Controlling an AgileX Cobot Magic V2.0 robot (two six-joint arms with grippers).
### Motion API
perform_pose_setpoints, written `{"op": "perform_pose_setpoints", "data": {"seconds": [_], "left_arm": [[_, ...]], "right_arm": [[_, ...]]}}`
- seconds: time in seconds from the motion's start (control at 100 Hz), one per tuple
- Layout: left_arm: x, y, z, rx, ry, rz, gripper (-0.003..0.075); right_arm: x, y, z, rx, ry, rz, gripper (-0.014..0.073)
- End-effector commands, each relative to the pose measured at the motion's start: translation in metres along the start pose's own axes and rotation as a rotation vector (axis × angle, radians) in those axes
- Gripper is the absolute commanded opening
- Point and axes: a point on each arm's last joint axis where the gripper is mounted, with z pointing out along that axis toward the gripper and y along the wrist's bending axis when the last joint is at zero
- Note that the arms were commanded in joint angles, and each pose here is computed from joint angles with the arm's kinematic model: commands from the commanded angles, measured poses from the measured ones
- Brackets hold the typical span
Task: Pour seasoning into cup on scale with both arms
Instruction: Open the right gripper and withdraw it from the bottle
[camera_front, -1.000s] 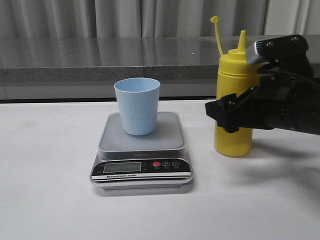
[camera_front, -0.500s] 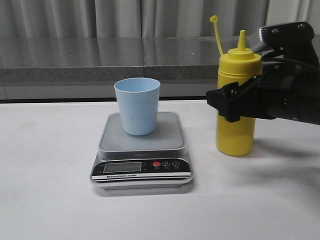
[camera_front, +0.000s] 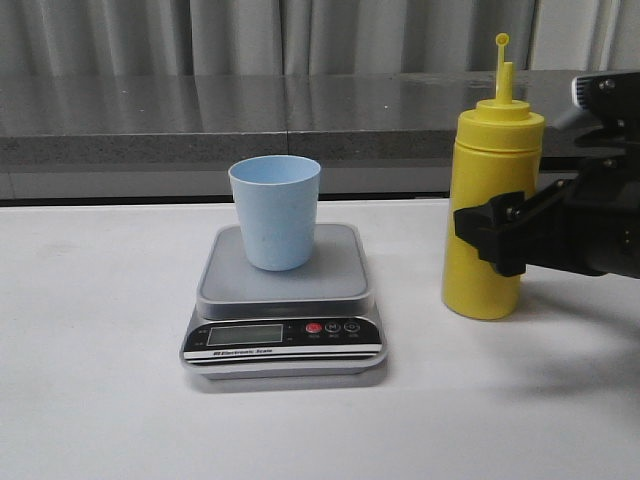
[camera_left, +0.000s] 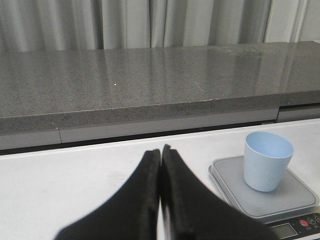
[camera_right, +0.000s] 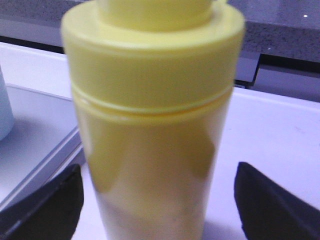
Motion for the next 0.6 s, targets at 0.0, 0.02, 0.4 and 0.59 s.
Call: {"op": "perform_pose_setpoints", "data": {"seconds": [0.0,0.02,0.4,0.59], "left_arm": [[-0.015,-0.001,-0.001,0.001,-0.09,0.0,-0.0018],[-0.015,-0.001,-0.001,0.001,-0.09,0.0,-0.0018],[-0.015,-0.001,-0.001,0.001,-0.09,0.0,-0.0018],[-0.015,-0.001,-0.001,0.001,-0.09,0.0,-0.0018]], "right_arm": [[-0.021,-0.002,-0.006,0.013,-0.141,0.002,0.0612],[-0.021,-0.002,-0.008,0.014,-0.141,0.003,0.0612],[-0.025,-0.005,-0.049,0.088,-0.17,0.034,0.0612],[-0.043,-0.005,-0.069,0.116,-0.217,0.049,0.0612]]}}
